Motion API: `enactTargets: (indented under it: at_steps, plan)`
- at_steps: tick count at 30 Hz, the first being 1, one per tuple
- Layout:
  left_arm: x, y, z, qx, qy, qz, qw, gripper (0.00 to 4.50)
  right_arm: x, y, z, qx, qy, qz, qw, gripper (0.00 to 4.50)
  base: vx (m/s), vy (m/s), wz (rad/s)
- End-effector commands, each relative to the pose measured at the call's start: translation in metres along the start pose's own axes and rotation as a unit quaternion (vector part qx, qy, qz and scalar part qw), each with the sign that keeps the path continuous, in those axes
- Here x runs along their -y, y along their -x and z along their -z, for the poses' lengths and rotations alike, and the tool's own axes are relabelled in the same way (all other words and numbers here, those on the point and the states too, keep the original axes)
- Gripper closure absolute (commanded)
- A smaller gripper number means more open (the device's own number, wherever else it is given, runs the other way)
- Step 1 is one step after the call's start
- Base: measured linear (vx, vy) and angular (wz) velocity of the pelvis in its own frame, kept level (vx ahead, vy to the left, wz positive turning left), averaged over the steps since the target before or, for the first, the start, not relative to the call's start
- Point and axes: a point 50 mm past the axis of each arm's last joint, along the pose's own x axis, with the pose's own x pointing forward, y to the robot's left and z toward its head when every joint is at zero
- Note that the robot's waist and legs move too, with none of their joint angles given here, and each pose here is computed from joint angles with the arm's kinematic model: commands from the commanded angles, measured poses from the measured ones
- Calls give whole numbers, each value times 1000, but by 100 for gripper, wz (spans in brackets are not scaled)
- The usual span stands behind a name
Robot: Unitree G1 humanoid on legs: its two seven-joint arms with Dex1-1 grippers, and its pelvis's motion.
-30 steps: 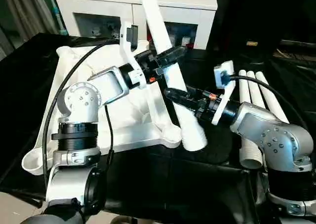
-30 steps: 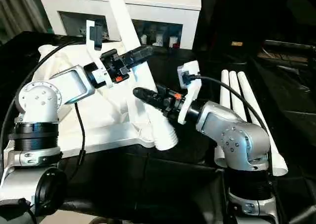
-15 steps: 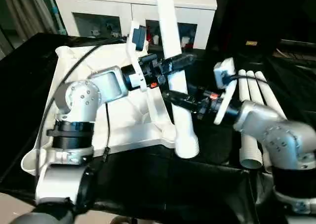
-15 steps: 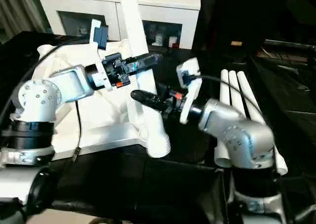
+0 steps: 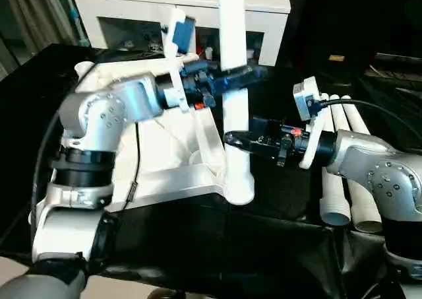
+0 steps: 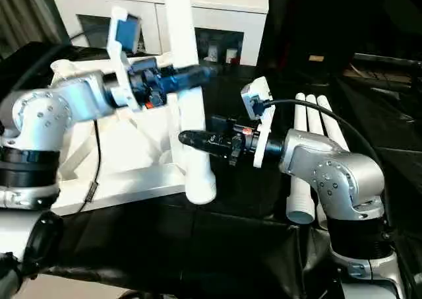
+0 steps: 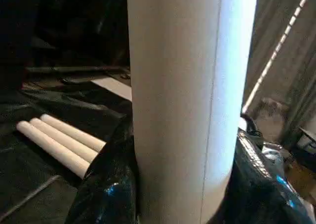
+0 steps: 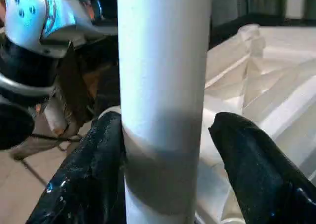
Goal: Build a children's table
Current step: Pick table leg
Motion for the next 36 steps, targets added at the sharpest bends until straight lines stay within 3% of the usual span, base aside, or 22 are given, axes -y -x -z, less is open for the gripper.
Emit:
enactTargets:
  at_steps: [1,30,36]
  plan:
    - [4,-2,-3,-10,-19,10,1000,275,-3,-1,-2,-11,3,-16,1000,146,0,0,0]
    - [6,-1,1,-28,-22,35,999,275,-4,-10,20,-84,-6,-60,995,146,0,0,0]
    - [6,-1,2,-28,-21,37,999,275,-5,-10,22,-88,-11,-65,994,213,0,0,0]
